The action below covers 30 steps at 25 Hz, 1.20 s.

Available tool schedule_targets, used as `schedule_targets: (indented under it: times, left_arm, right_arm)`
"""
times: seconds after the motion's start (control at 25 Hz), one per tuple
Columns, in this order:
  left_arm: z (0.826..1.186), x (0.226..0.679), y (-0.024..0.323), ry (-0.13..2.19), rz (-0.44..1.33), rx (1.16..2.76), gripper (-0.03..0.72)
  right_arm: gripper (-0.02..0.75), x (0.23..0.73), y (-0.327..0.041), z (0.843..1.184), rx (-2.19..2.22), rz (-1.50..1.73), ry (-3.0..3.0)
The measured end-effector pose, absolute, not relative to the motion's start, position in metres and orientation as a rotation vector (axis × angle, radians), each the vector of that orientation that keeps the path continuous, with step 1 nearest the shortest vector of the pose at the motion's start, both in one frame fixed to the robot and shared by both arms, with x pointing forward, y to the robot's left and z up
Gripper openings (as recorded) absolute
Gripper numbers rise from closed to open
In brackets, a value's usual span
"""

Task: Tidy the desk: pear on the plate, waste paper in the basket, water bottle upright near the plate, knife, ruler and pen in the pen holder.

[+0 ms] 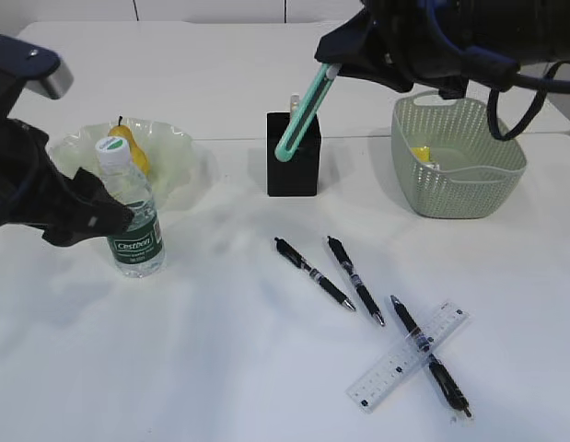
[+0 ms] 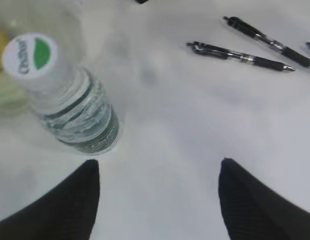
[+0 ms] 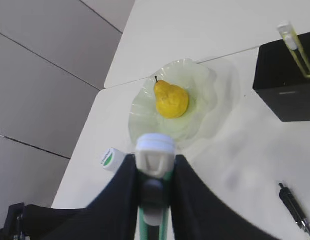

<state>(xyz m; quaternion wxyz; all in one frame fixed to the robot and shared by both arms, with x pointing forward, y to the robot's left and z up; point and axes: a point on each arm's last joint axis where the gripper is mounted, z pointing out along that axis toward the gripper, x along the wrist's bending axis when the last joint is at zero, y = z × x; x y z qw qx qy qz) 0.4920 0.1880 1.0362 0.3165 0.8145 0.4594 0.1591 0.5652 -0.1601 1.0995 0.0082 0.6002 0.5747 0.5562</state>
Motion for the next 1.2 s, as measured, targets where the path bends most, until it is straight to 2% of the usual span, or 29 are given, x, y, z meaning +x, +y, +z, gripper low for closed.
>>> schedule_targets:
  times: [0.24, 0.64, 0.96, 1.2]
  left_arm:
    - [1.009, 0.480, 0.209, 1.382, 0.465, 2.007, 0.508]
    - [1.013, 0.467, 0.251, 1.506, 0.608, 1.826, 0.486]
    - [1.010, 0.467, 0.265, 1.575, 0.612, 1.828, 0.479]
    - [1.010, 0.469, 0.281, 1.588, 0.698, 1.875, 0.458]
  right_arm:
    - [0.125, 0.588, -0.159, 1.088, 1.853, 1.686, 1.786]
    - [0.125, 0.645, -0.152, 1.072, 1.784, 1.618, 1.701]
    - [0.125, 0.694, -0.168, 1.052, 1.792, 1.585, 1.639]
    - [0.125, 0.721, -0.179, 1.046, 1.740, 1.571, 1.610]
